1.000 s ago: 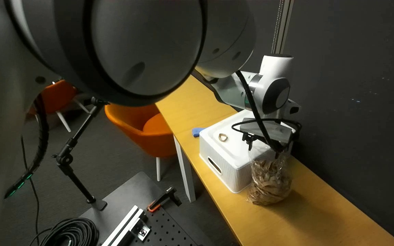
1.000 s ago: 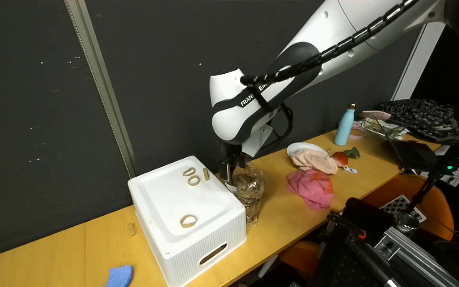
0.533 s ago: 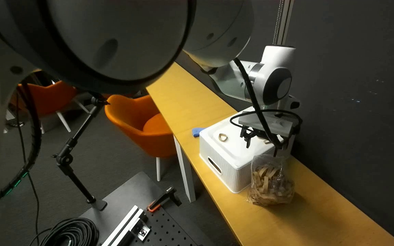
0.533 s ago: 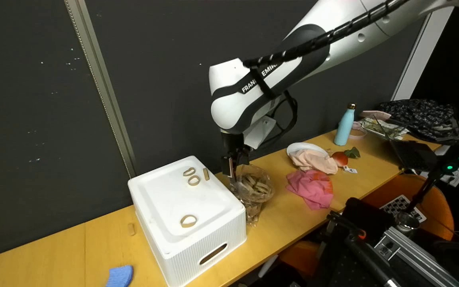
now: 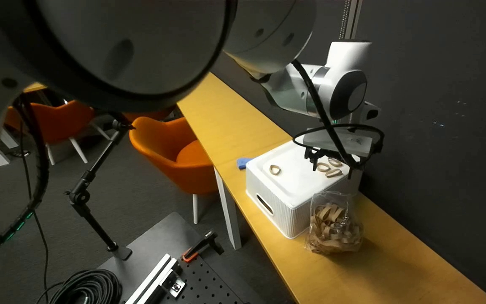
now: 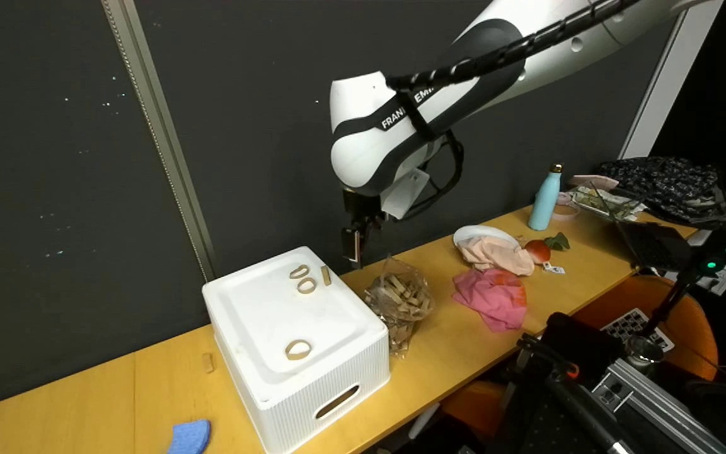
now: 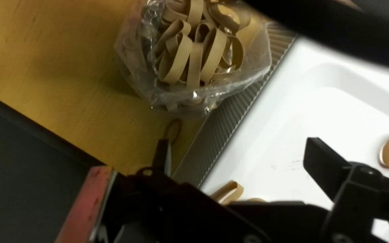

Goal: Put the rubber bands inside the plastic

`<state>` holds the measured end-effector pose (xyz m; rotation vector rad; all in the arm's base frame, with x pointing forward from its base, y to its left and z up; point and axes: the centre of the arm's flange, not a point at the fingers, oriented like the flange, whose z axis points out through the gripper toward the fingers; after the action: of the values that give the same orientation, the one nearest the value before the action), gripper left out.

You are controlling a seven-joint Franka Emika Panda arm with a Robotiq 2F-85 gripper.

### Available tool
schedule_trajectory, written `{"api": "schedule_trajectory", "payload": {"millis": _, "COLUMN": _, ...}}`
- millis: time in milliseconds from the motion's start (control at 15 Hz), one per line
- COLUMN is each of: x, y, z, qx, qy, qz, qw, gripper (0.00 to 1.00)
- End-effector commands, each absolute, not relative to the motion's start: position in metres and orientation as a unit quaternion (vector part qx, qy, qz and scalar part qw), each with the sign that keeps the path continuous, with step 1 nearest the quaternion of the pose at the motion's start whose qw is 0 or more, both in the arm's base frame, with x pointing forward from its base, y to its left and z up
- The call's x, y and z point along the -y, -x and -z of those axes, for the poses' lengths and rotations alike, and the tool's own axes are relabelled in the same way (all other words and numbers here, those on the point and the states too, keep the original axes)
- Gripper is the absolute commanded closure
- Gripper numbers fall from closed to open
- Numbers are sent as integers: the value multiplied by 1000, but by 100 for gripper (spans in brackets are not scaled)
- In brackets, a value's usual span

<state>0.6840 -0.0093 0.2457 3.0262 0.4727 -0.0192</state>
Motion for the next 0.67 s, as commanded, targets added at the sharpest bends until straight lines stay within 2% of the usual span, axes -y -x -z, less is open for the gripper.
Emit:
{"api": "schedule_trajectory", "payload": {"millis": 0, "x": 2, "y": -720, "z": -236, "qx": -201, "qy": -979, "qz": -22, "qw": 41, "gripper": 0}}
{"api": "schedule_trajectory", "payload": {"millis": 600, "x": -29, "y": -764, "z": -189, "qx": -294, "qy": -954, "qz": -39, "qw": 38, "gripper": 0}}
